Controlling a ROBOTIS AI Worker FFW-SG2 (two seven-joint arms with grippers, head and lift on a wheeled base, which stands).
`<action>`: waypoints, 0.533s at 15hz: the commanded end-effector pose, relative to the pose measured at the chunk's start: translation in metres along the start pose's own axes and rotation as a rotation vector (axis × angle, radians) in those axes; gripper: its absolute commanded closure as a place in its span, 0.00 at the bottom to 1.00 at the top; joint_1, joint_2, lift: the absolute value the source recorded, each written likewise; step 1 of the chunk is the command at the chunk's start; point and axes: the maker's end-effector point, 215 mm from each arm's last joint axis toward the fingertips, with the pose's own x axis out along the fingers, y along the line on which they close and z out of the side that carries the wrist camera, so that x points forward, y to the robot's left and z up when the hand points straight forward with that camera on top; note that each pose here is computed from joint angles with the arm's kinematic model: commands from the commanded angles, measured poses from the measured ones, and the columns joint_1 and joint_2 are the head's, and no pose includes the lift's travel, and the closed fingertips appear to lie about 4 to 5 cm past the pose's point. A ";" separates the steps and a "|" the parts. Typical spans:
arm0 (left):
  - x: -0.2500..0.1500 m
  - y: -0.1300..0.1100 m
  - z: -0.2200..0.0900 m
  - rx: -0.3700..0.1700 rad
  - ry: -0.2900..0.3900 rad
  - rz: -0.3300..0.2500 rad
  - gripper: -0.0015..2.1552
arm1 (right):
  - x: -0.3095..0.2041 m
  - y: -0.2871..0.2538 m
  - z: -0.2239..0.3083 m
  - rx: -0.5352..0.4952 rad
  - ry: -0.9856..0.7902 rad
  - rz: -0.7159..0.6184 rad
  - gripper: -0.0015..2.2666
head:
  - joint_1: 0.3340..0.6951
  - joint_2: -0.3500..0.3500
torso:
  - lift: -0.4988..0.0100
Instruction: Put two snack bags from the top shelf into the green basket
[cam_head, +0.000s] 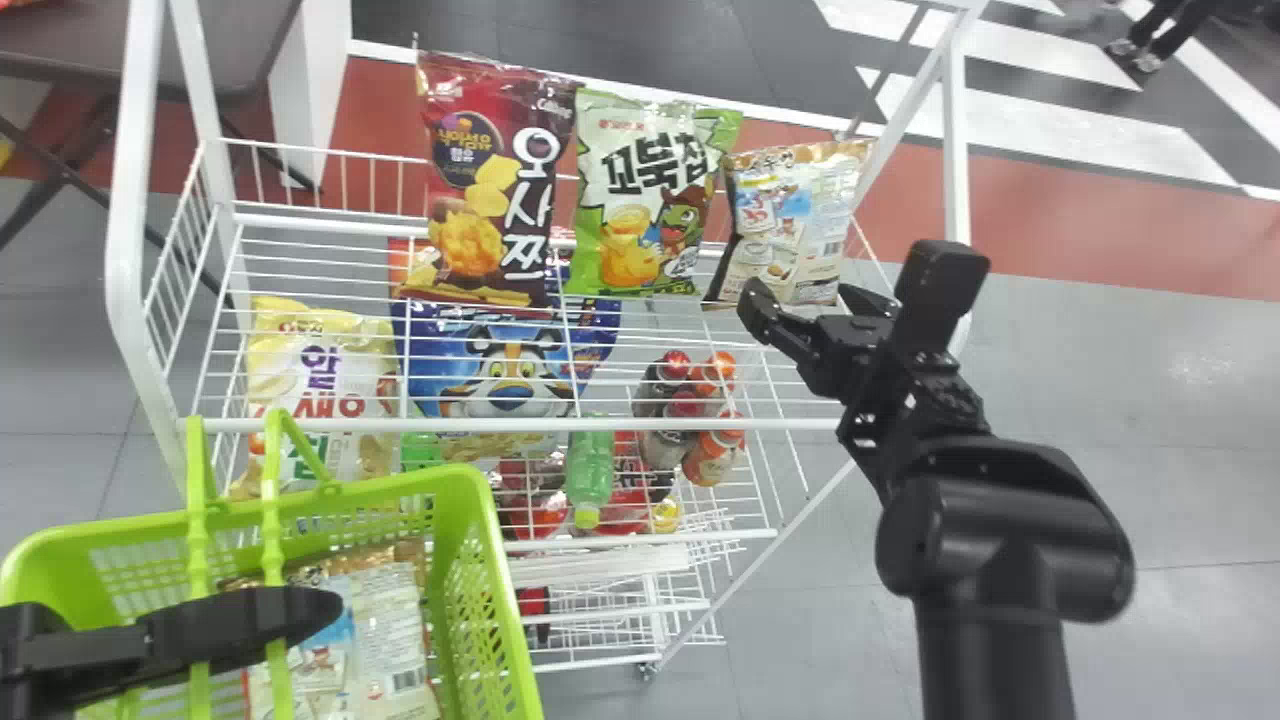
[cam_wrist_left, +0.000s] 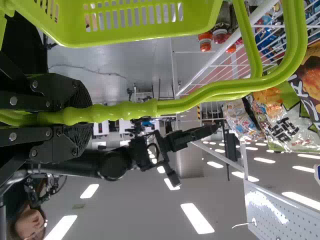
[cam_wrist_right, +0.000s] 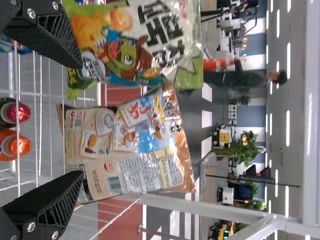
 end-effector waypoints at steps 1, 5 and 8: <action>-0.001 0.001 0.000 -0.001 0.005 0.005 0.99 | 0.028 -0.015 -0.005 0.004 0.018 -0.020 0.02 | 1.00 0.01 | 0.98; 0.008 -0.003 0.000 0.011 0.028 0.000 0.99 | 0.063 -0.027 -0.003 0.002 -0.006 -0.046 0.02 | 1.00 0.00 | 0.98; 0.008 -0.003 0.004 0.014 0.029 0.002 0.99 | 0.091 -0.036 0.014 -0.057 -0.053 -0.063 0.02 | 1.00 0.00 | 0.98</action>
